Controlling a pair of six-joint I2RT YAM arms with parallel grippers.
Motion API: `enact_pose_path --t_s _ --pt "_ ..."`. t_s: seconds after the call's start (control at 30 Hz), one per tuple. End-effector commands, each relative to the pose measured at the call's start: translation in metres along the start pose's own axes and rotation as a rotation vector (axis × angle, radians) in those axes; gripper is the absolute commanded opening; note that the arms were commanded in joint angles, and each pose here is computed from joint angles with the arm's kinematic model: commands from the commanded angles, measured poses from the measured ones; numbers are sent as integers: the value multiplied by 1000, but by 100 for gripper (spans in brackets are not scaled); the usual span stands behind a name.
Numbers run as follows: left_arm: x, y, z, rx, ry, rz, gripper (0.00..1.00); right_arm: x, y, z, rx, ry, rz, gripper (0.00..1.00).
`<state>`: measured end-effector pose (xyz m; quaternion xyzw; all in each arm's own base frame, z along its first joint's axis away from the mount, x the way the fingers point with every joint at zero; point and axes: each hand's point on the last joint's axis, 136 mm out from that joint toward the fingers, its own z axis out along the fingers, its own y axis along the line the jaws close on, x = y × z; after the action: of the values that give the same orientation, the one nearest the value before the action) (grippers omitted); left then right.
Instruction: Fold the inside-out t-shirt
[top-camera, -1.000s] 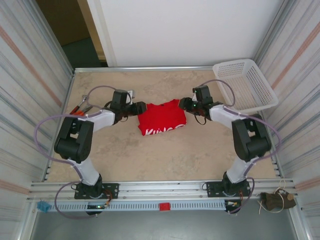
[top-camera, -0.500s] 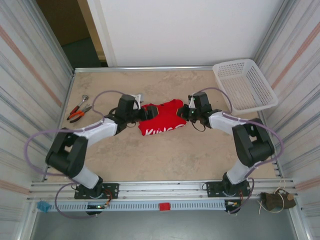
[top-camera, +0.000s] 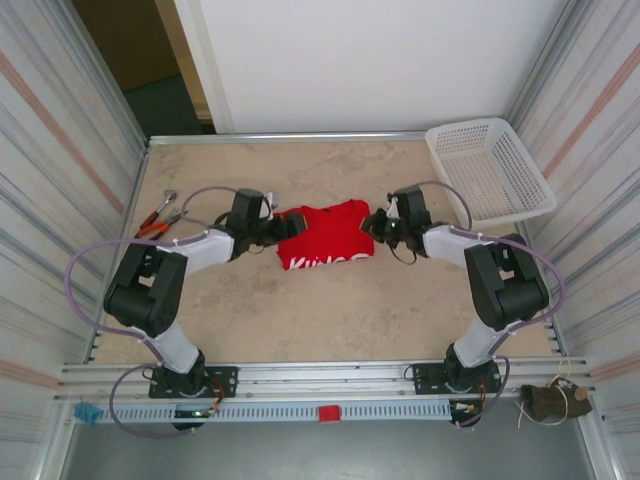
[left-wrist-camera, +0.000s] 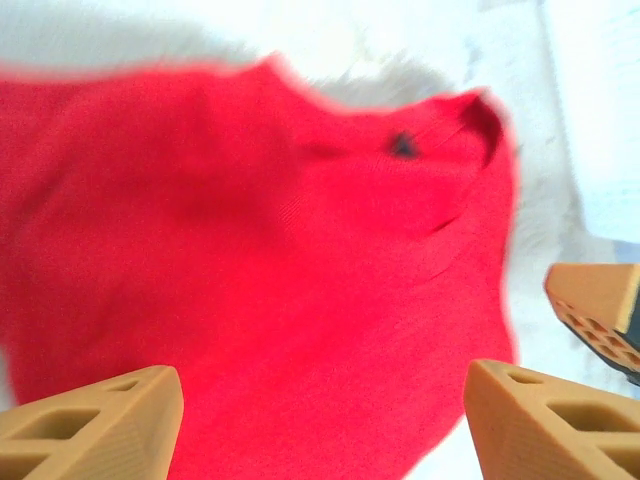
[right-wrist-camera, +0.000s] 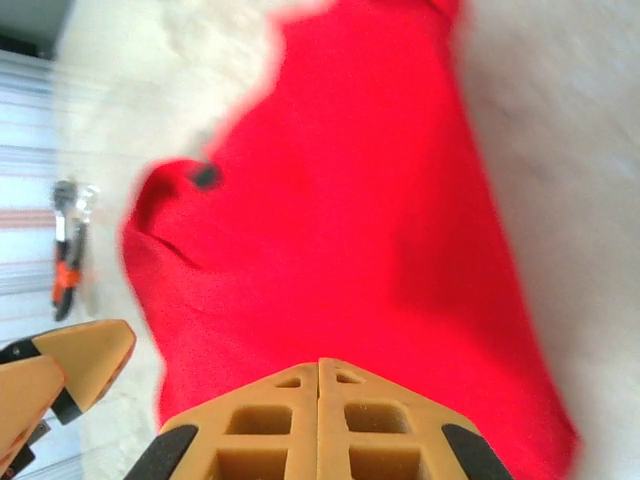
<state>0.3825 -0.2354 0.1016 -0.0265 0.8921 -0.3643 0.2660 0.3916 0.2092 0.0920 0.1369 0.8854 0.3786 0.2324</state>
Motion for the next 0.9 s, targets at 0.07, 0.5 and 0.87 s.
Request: enact_pose_path --t_s 0.07,0.5,0.87 --pt "-29 -33 12 78 7 34 74 -33 20 28 -3 -1 -53 0" --pt "-47 6 47 25 2 19 73 -24 -13 73 16 65 54 4" --pt "-9 27 -39 -152 46 -12 76 -3 18 14 30 88 -55 12"
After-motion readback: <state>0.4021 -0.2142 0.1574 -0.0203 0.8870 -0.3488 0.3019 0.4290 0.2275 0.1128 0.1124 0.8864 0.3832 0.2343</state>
